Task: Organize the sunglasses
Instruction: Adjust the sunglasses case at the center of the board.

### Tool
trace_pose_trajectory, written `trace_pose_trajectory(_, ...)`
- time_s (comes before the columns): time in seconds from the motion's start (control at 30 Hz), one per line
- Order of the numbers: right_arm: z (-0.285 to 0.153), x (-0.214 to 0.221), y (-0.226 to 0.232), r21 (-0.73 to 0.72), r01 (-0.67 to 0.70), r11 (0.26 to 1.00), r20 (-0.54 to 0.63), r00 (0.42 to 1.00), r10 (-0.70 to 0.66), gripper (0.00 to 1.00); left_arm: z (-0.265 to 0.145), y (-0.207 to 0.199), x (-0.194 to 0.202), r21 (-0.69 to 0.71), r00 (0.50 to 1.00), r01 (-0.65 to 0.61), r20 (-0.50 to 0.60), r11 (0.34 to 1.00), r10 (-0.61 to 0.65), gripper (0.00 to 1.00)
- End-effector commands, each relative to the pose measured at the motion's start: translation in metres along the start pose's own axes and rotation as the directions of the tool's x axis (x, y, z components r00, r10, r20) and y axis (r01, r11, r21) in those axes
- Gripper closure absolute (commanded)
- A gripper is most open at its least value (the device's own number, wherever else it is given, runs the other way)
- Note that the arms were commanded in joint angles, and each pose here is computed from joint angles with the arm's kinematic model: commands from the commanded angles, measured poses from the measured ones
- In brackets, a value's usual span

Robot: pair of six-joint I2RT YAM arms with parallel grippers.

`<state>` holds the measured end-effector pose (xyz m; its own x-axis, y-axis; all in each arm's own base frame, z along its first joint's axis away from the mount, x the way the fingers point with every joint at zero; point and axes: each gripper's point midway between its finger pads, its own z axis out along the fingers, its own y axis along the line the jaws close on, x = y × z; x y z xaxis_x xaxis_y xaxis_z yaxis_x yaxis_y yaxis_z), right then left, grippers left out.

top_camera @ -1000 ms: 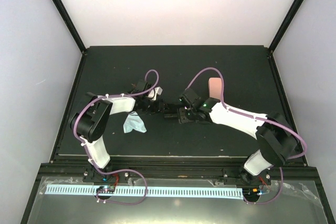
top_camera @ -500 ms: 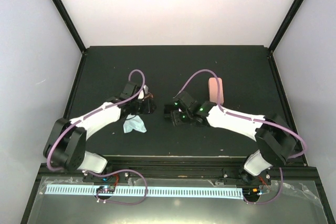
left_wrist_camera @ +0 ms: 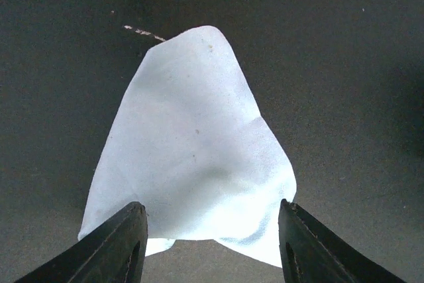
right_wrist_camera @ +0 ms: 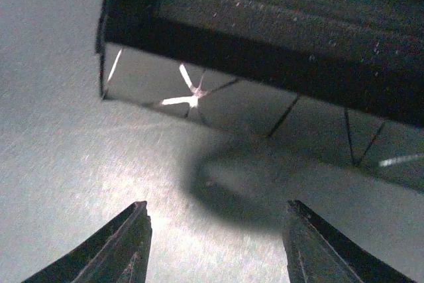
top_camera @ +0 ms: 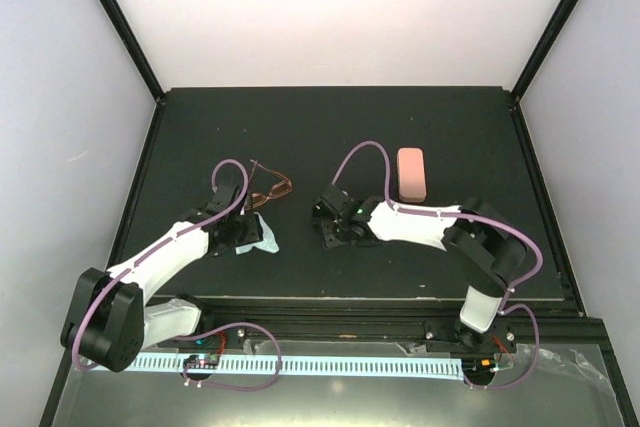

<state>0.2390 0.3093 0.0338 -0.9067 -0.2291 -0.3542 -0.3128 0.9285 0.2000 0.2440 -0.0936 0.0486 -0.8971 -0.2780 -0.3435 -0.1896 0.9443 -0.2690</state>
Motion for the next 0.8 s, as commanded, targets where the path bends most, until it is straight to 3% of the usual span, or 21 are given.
trace_pose_trajectory(0.0,0.006,-0.021,-0.011,0.081,-0.028,0.996,0.053,0.998,0.024,0.44,-0.007,-0.001,-0.008,0.011,0.999,0.019,0.027,1.000,-0.019,0.45)
trace_pose_trajectory(0.5,0.018,-0.047,-0.028,0.121,-0.069,0.990,0.078,0.995,0.060,0.39,-0.009,-0.006,-0.015,0.026,0.999,0.006,0.037,1.000,-0.007,0.44)
trace_pose_trajectory(0.77,-0.023,-0.039,-0.016,0.003,0.005,1.000,0.094,0.996,-0.005,0.39,-0.010,-0.010,-0.017,0.045,0.999,0.000,0.040,0.999,-0.002,0.44)
